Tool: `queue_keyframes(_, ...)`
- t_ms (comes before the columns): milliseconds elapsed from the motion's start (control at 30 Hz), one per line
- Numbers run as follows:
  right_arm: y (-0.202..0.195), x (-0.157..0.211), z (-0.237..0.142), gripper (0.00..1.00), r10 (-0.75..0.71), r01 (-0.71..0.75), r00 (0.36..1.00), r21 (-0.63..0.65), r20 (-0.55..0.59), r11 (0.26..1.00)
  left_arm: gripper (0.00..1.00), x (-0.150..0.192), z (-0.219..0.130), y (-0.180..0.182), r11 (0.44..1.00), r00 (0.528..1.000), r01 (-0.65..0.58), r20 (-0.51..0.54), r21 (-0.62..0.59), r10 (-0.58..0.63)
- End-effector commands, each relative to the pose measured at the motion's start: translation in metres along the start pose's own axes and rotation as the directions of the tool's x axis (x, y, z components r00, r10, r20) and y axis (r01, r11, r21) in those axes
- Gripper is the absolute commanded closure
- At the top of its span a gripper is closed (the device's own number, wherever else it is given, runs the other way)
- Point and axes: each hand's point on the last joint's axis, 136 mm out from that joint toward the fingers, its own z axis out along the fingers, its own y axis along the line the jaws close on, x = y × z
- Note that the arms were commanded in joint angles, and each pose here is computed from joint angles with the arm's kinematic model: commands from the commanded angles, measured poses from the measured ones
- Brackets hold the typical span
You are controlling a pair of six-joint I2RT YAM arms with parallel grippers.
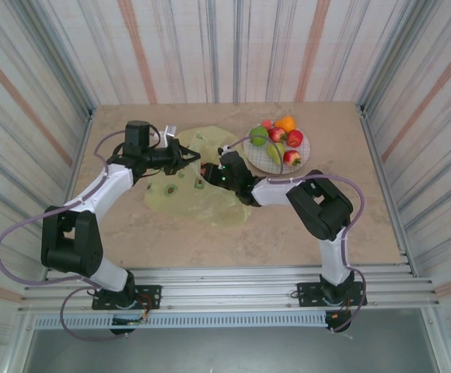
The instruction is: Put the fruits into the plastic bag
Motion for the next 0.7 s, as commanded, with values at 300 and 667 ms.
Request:
queue_keyframes(300, 0.015, 0.021, 0.025, 0.42, 0.061, -0.063, 0.993, -0.007, -0.098, 0.998, 1.0, 0.008, 0.012, 0.017, 0.999, 0.998, 0.04, -0.051, -0.001, -0.04)
queue_keyframes(667, 0.035, 0.015, 0.007, 0.27, -0.009, -0.013, 0.99, -0.154, -0.143, 0.988, 1.0, -0.001, 0.007, 0.026, 0.998, 0.998, 0.061, -0.028, -0.012, -0.062)
